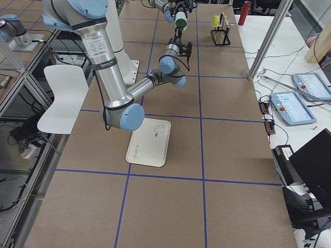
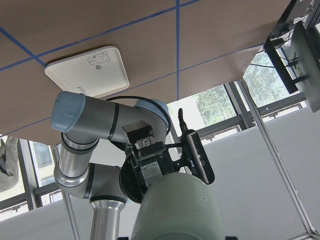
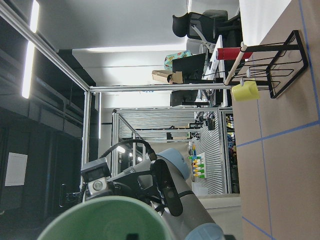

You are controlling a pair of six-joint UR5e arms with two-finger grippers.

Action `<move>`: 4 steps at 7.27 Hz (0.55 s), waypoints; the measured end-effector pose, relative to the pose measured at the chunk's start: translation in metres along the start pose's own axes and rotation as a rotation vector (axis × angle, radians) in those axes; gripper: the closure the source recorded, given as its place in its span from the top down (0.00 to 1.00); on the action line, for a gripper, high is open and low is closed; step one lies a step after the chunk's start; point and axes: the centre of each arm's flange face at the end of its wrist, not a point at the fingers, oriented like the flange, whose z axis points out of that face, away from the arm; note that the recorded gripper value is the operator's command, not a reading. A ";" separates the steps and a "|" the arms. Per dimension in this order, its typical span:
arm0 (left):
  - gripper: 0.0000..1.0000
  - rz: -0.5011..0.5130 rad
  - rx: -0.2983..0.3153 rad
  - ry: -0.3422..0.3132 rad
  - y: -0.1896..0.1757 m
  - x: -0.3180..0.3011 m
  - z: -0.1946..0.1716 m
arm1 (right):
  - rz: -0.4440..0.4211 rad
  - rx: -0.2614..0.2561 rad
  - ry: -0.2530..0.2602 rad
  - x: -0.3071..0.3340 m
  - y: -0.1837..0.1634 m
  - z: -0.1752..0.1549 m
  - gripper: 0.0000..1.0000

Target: Left arm grabs green cup and hands to right arm on tray

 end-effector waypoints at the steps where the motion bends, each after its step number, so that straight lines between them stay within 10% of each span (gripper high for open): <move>1: 0.00 -0.002 0.000 -0.002 -0.001 -0.001 0.001 | -0.001 -0.002 -0.006 0.002 -0.001 -0.002 0.16; 4: 0.00 -0.009 0.001 0.005 -0.003 -0.002 0.004 | 0.000 0.001 -0.025 0.001 -0.001 -0.002 0.07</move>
